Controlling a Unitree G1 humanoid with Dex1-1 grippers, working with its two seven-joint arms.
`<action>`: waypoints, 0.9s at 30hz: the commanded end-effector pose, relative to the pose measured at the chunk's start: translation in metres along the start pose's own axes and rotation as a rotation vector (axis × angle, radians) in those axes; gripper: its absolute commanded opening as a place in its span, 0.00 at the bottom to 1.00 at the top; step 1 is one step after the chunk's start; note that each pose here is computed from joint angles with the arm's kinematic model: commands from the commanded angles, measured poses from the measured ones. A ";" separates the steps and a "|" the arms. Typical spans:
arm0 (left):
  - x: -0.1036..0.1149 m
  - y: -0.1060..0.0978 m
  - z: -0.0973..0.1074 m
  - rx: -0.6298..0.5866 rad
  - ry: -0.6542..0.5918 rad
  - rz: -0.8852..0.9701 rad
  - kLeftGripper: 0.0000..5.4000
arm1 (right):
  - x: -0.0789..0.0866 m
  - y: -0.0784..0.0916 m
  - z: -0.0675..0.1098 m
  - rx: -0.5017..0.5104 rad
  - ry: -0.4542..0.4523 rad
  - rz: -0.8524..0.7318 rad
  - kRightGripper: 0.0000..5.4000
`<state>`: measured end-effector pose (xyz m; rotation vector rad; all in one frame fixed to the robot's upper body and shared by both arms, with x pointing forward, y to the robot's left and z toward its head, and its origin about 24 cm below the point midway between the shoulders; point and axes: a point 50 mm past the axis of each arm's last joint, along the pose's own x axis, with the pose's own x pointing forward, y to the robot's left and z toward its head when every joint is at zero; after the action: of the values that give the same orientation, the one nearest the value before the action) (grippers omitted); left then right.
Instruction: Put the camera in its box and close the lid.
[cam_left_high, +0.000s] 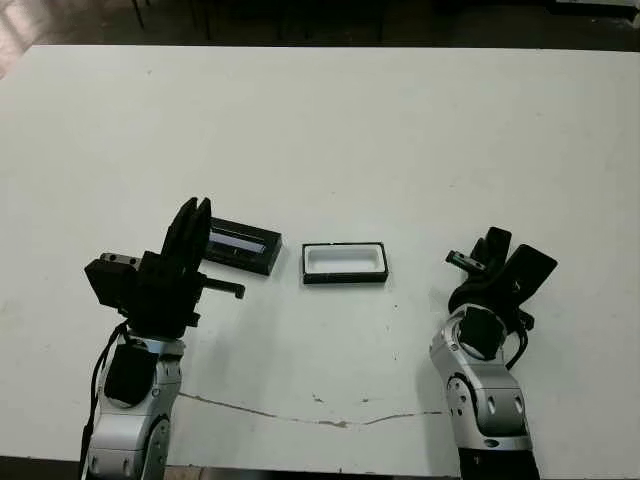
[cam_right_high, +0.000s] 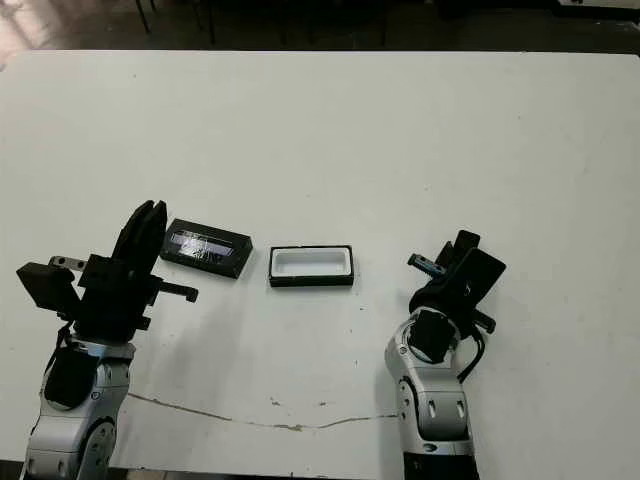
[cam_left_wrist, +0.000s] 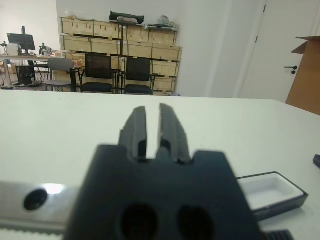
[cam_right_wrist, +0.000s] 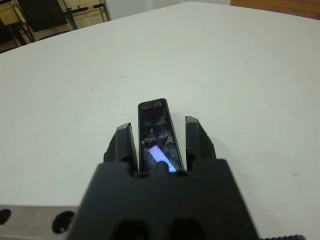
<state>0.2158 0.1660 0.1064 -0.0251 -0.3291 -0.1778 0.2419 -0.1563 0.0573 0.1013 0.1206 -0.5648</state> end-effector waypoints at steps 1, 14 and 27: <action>-0.004 0.001 -0.004 0.003 0.029 0.003 0.00 | -0.019 -0.004 -0.025 -0.011 0.127 0.032 0.10; -0.003 0.000 -0.004 0.026 0.031 -0.002 0.00 | -0.059 0.004 0.012 -0.012 -0.078 0.249 0.09; -0.005 0.000 -0.006 0.025 0.035 -0.013 0.00 | -0.074 0.004 0.041 0.035 -0.169 0.499 0.09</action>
<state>0.2154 0.1635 0.1061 -0.0121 -0.3328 -0.1884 0.1866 -0.1171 0.1100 0.1198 -0.1043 -0.0964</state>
